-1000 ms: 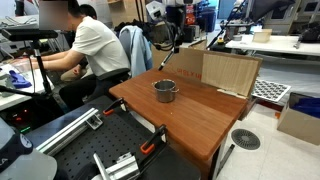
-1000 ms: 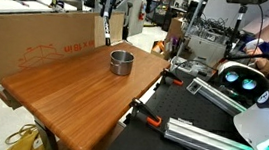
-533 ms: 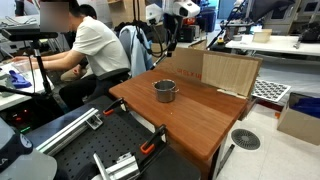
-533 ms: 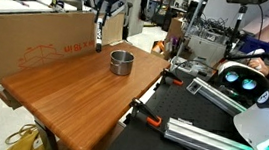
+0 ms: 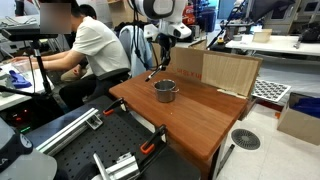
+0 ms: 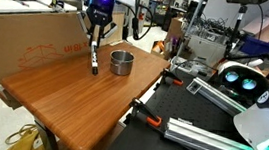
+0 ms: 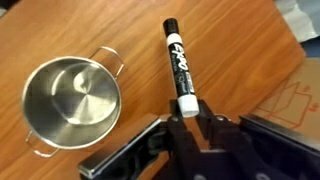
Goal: Put the marker on the desk
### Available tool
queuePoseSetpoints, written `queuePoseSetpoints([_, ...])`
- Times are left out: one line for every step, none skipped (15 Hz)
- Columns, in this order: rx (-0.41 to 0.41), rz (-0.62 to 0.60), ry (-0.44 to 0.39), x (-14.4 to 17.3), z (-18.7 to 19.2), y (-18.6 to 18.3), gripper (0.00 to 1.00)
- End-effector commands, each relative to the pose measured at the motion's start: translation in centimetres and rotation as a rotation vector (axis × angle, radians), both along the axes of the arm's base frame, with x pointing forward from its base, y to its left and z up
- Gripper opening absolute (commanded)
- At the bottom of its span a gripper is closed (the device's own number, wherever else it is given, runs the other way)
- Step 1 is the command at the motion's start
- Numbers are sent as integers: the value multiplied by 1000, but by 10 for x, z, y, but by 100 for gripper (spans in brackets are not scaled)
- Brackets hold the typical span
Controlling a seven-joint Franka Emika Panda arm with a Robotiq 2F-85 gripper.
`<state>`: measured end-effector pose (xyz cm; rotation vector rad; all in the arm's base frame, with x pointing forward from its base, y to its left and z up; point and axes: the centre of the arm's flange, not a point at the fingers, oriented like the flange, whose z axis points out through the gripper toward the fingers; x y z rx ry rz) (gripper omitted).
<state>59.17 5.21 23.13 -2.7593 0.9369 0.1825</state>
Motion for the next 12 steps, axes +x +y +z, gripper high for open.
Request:
queuePoseSetpoints([-61,-20,-17,24,-17,10,6])
queuePoseSetpoints([-81,-21,-23,30,-23,12,6])
queuePoseSetpoints([-98,-22,-28,36,-28,13,6])
queuePoseSetpoints([-115,-25,-19,42,-35,14,6])
queuePoseSetpoints([-131,-28,-6,47,-42,14,6])
queuePoseSetpoints([-153,-31,4,51,-49,15,6])
queuePoseSetpoints([-174,-34,12,55,-55,15,6])
queuePoseSetpoints([-195,-35,16,59,-62,16,6])
queuePoseSetpoints([-220,-33,18,62,-69,17,6])
queuePoseSetpoints([-244,-34,21,65,-76,18,6])
queuePoseSetpoints([-267,-33,26,68,-83,19,6])
queuePoseSetpoints([-285,-34,33,69,-88,20,6])
